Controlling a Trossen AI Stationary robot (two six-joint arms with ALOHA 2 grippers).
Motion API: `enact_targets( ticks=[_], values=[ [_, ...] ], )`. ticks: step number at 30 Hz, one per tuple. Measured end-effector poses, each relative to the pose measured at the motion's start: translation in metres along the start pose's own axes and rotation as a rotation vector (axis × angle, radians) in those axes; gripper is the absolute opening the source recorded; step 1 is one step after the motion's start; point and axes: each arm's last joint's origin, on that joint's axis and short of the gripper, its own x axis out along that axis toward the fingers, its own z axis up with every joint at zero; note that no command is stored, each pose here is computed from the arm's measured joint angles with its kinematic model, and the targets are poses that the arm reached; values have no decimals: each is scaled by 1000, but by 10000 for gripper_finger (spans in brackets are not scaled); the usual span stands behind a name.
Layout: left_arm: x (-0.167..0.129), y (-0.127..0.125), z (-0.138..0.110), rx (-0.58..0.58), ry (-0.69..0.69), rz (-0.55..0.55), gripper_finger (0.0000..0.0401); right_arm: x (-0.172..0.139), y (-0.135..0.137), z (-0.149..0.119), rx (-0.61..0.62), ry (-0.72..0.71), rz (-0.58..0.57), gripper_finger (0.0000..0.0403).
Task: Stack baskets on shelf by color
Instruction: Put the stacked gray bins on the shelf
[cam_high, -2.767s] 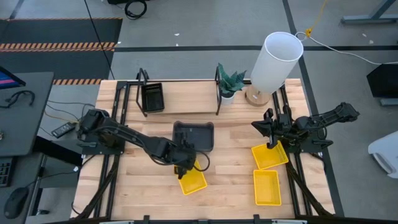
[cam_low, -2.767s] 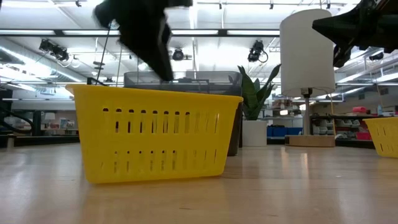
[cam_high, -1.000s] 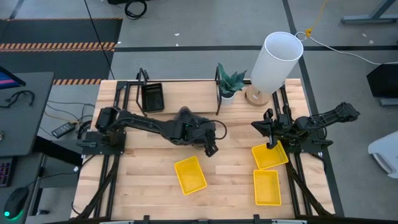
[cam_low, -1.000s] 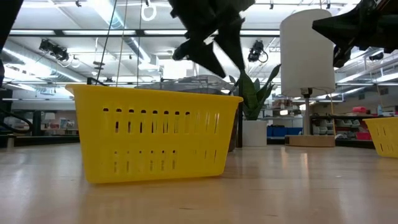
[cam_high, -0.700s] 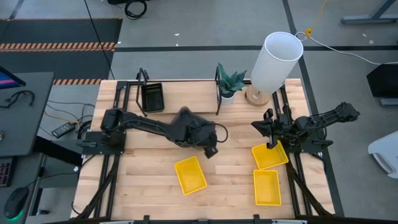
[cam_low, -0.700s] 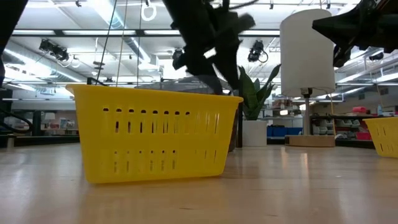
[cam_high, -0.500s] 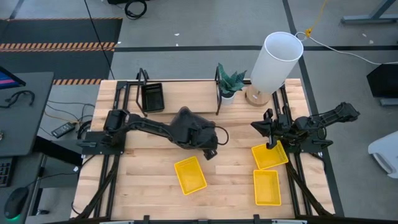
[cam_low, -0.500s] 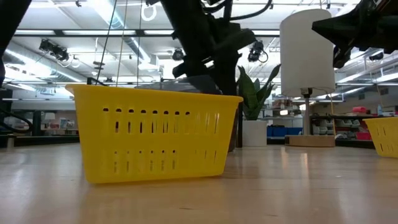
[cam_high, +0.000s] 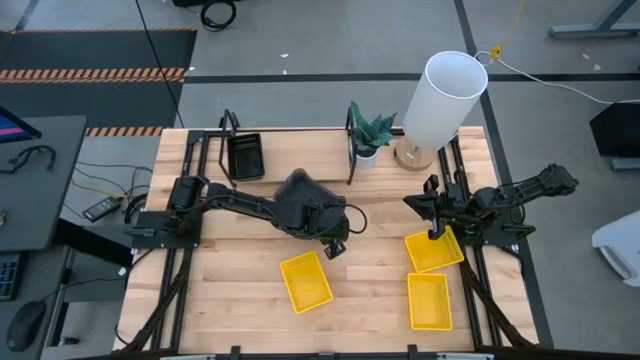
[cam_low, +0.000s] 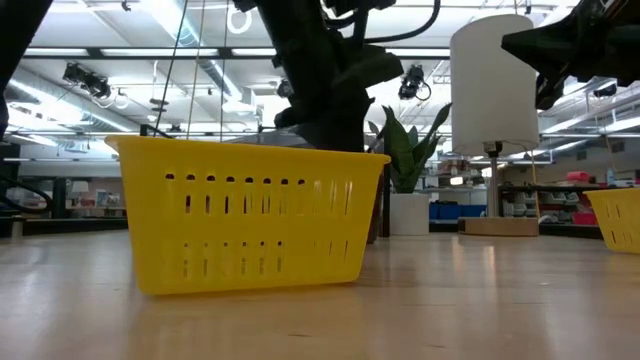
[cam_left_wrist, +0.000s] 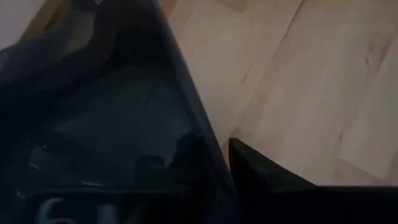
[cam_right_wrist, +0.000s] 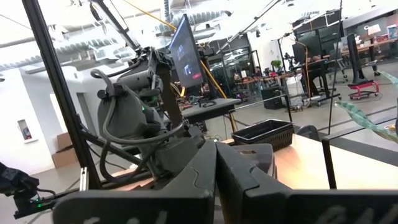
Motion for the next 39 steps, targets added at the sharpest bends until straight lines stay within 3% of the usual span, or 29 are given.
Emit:
enact_targets(
  ticks=[6, 14, 18, 25, 33, 39],
  values=[
    [-7, 1, -5, 16, 83, -31, 32, 0, 0, 0, 0, 0, 0, 12],
    [-30, -7, -10, 88, 198, -22, 23, 0, 0, 0, 0, 0, 0, 12],
    [-55, -14, -5, 189, 195, 26, 11, 0, 0, 0, 0, 0, 0, 12],
    [-83, -19, 3, 408, 193, 8, 11, 0, 0, 0, 0, 0, 0, 12],
    [-83, 22, 1, 489, 277, 85, 11, 0, 0, 0, 0, 0, 0, 12],
    [-84, 63, -3, 505, 220, 40, 11, 0, 0, 0, 1, -3, 1, 12]
  ],
)
